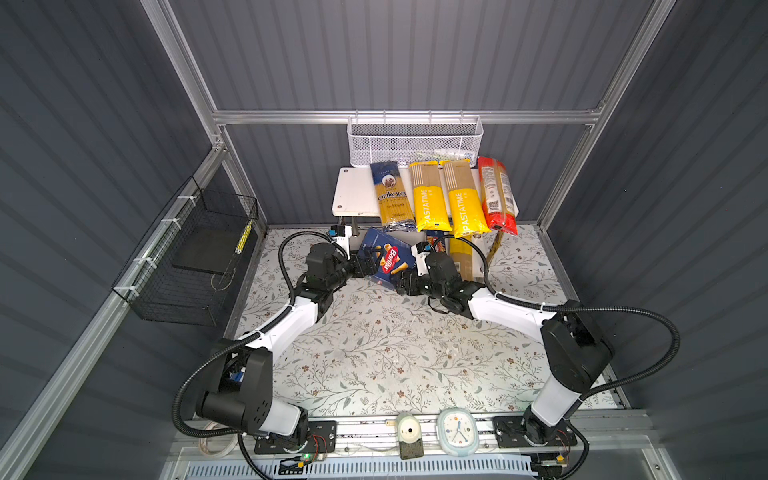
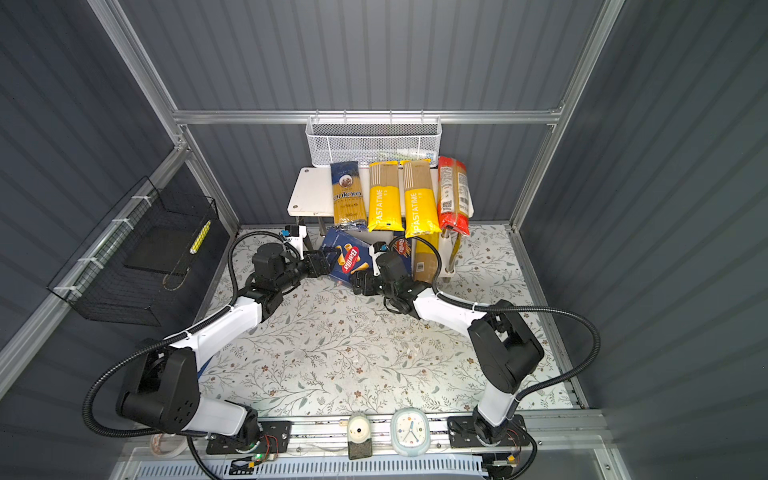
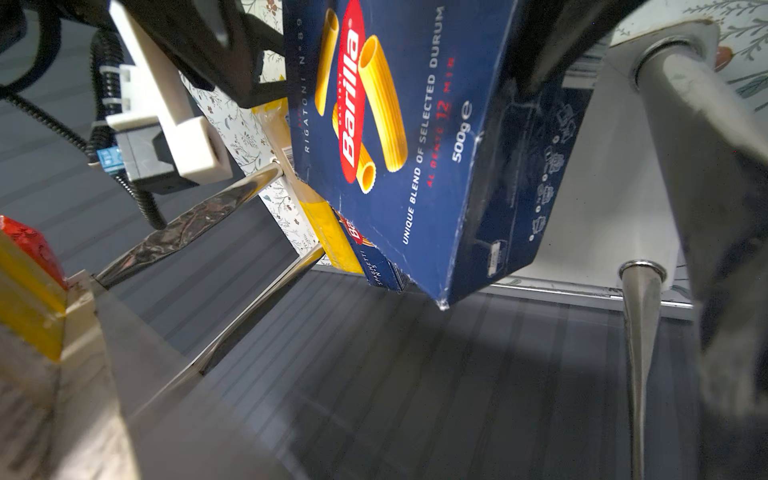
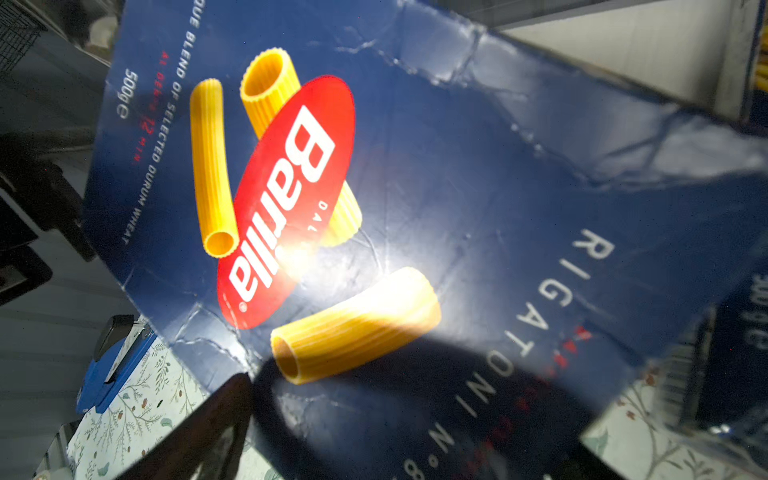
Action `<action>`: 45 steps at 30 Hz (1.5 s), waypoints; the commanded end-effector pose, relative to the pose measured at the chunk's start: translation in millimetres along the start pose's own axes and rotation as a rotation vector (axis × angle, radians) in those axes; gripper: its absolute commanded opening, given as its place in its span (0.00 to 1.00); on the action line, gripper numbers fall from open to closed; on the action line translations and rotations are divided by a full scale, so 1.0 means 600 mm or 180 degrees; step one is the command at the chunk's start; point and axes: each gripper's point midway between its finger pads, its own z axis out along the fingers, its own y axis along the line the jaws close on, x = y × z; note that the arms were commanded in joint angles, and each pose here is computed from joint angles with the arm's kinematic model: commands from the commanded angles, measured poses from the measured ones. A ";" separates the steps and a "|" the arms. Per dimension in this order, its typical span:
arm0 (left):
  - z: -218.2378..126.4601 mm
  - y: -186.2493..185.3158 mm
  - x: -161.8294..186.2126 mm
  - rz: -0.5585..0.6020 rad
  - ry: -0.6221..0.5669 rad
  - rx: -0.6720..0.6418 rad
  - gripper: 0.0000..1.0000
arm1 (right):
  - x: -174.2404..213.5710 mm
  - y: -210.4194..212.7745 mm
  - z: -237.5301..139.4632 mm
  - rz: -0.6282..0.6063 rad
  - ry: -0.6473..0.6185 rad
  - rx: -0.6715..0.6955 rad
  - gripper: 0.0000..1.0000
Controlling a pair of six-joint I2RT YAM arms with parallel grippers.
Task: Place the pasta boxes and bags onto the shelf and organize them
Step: 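Carry the rigatoni box with both grippers onto the lower shelf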
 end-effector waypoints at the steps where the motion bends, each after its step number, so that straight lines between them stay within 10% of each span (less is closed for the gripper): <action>1: 0.016 -0.066 0.028 0.0128 0.0259 0.0452 0.99 | -0.129 0.112 -0.029 -0.0274 -0.0761 -0.0737 0.91; 20: 0.088 -0.038 0.030 0.0169 0.0332 0.0433 0.99 | -0.126 0.047 0.011 -0.0076 -0.0708 -0.0555 0.91; 45: 0.054 0.115 0.007 0.0411 0.0370 -0.0796 0.99 | -0.116 -0.087 0.010 0.0127 -0.0710 0.0090 0.92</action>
